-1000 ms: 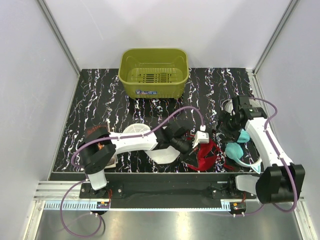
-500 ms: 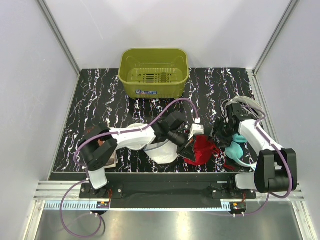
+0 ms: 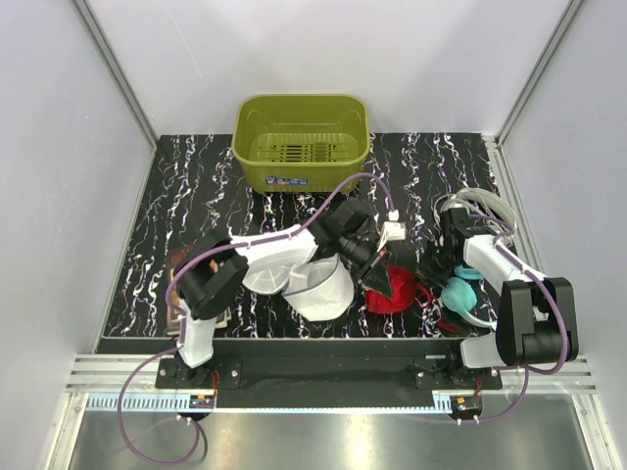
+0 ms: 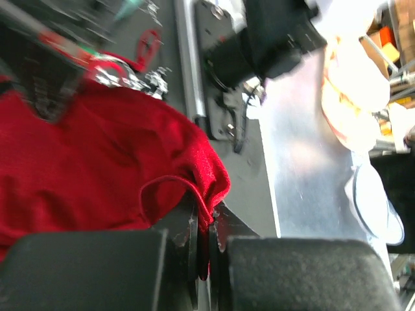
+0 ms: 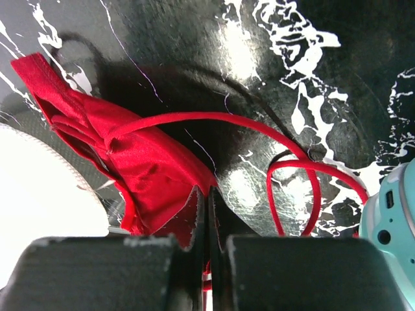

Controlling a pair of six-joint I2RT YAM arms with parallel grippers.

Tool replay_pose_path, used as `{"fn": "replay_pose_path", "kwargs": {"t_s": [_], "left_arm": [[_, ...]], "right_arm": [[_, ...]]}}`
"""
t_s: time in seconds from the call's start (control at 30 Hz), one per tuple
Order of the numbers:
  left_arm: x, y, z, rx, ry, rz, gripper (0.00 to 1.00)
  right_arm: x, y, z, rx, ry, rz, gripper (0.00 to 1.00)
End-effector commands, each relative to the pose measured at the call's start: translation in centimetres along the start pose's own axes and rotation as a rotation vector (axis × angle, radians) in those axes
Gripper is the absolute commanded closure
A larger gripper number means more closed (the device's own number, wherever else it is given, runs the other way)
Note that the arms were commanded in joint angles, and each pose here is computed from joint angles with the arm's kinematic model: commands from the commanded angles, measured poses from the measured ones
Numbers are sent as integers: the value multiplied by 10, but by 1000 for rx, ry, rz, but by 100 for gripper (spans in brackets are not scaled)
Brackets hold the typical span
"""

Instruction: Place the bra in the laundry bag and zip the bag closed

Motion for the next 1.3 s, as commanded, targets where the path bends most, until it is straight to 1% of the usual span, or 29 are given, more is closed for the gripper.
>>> {"fn": "replay_pose_path", "kwargs": {"t_s": [0.0, 0.1, 0.17, 0.2, 0.23, 0.27, 0.3, 0.33, 0.37, 0.4, 0.43, 0.5, 0.53, 0.6, 0.63, 0.67, 0.73, 0.77, 0.87, 0.93, 1.1, 1.13, 1.27], "left_arm": [[18, 18, 1, -8, 6, 77, 100], [21, 37, 7, -14, -7, 136, 100], [17, 42, 8, -21, -3, 141, 99], [13, 49, 8, -21, 1, 160, 99], [11, 53, 9, -23, 2, 174, 98], [10, 55, 9, -28, 4, 186, 98], [5, 62, 10, -22, 5, 204, 98], [4, 65, 11, -9, 2, 211, 98], [1, 68, 13, 8, 1, 220, 98], [1, 73, 17, 23, -8, 223, 98], [1, 75, 18, 33, -11, 223, 97], [1, 83, 20, 62, -20, 226, 95], [2, 86, 20, 67, -22, 227, 94], [2, 93, 18, 84, -27, 236, 93], [2, 95, 18, 82, -29, 240, 93], [3, 99, 16, 85, -31, 245, 93], [6, 101, 15, 87, -36, 242, 92], [7, 103, 14, 87, -39, 244, 92], [12, 106, 15, 89, -50, 241, 88], [18, 106, 16, 95, -60, 233, 84], [27, 105, 17, 99, -74, 244, 75], [29, 104, 18, 104, -78, 251, 72], [31, 108, 17, 126, -75, 289, 72]], "right_arm": [[5, 0, -1, 6, -24, 25, 100], [5, 0, -1, 0, -27, 20, 100], [6, 1, 0, 2, -29, 17, 95], [7, 2, 1, 7, -26, 8, 84], [6, 3, 3, 10, -18, 1, 78], [5, 4, 3, 11, -12, -11, 76], [7, 7, 6, 18, -13, -14, 71], [4, 7, 9, 6, 5, -27, 68], [6, 9, 13, 8, -5, -30, 65], [6, 10, 16, 9, -6, -31, 59], [4, 10, 19, 2, 0, -34, 50], [4, 11, 24, -3, -5, -27, 45], [1, 10, 27, -14, 8, -29, 41], [3, 11, 34, -22, 3, -21, 37], [0, 10, 38, -38, 15, -25, 33], [2, 13, 46, -36, -7, -18, 27], [-1, 14, 56, -47, -20, -13, 20], [0, 15, 59, -47, -27, -10, 12], [-5, 14, 67, -50, -27, -6, 2], [-10, 13, 70, -48, -22, -16, 1], [-14, 13, 73, -31, -34, -3, 0], [-14, 13, 76, -24, -52, 4, 0], [-6, 16, 91, -39, -135, 35, 0]]}}
Point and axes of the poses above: each gripper's point midway between its finger pads, its own z axis back along the fingers, its own y axis along the line the jaws close on, x = y × z, the point moved 8 cm from there along z, back along the fingers, and after that the axes turned 3 degrees about z, right-handed, at the moved point
